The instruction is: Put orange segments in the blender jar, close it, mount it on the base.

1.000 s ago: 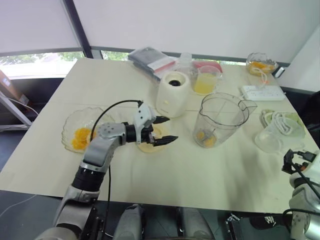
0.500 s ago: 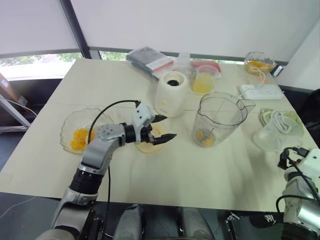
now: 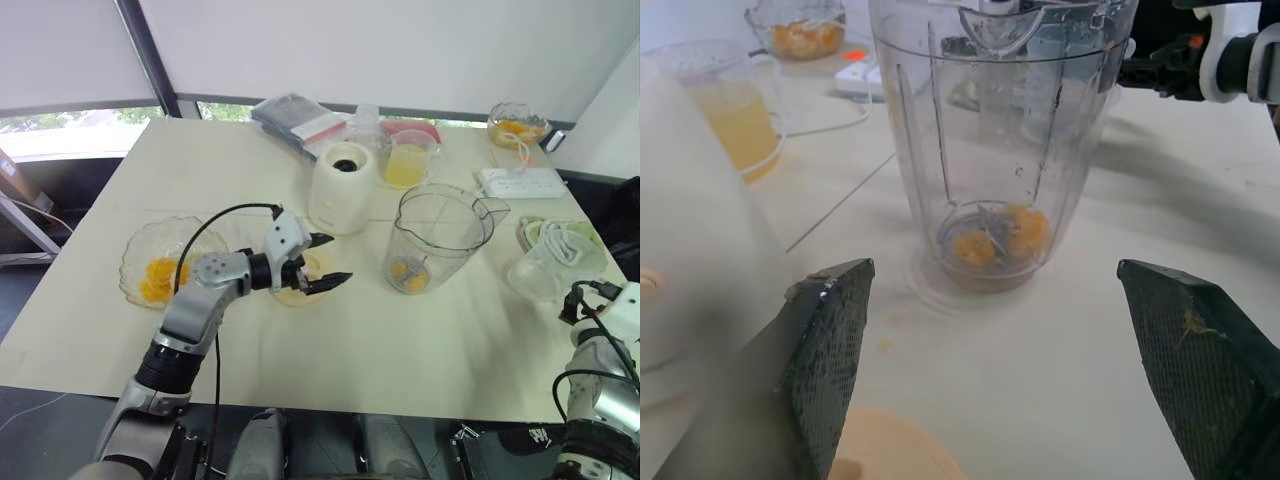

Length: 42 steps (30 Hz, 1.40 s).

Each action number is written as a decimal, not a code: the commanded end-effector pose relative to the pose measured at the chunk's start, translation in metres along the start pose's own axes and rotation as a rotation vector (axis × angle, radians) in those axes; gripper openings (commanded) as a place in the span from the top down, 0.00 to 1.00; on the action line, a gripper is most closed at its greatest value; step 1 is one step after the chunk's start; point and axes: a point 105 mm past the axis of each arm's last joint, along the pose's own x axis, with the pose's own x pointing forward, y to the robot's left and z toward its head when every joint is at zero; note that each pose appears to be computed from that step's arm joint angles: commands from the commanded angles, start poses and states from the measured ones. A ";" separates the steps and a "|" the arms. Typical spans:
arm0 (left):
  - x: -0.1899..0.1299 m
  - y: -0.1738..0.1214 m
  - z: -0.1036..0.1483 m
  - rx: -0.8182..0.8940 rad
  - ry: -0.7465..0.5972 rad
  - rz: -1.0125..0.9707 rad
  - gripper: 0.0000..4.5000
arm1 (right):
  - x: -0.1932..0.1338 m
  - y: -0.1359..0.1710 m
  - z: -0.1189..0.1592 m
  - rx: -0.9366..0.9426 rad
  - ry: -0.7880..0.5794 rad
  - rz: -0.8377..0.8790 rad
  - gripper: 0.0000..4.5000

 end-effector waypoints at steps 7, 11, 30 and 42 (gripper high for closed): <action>0.000 -0.001 0.012 0.061 -0.027 0.013 0.09 | 0.013 -0.007 0.019 0.052 -0.061 -0.043 0.55; -0.001 0.000 0.011 0.062 -0.025 0.016 0.09 | 0.015 -0.009 0.021 0.053 -0.069 -0.060 0.99; 0.003 -0.001 0.011 0.081 -0.021 0.005 0.09 | 0.011 -0.007 0.023 0.083 -0.082 -0.027 0.99; 0.003 -0.002 0.010 0.090 -0.017 0.002 0.09 | 0.007 0.007 0.024 0.075 -0.075 0.032 0.44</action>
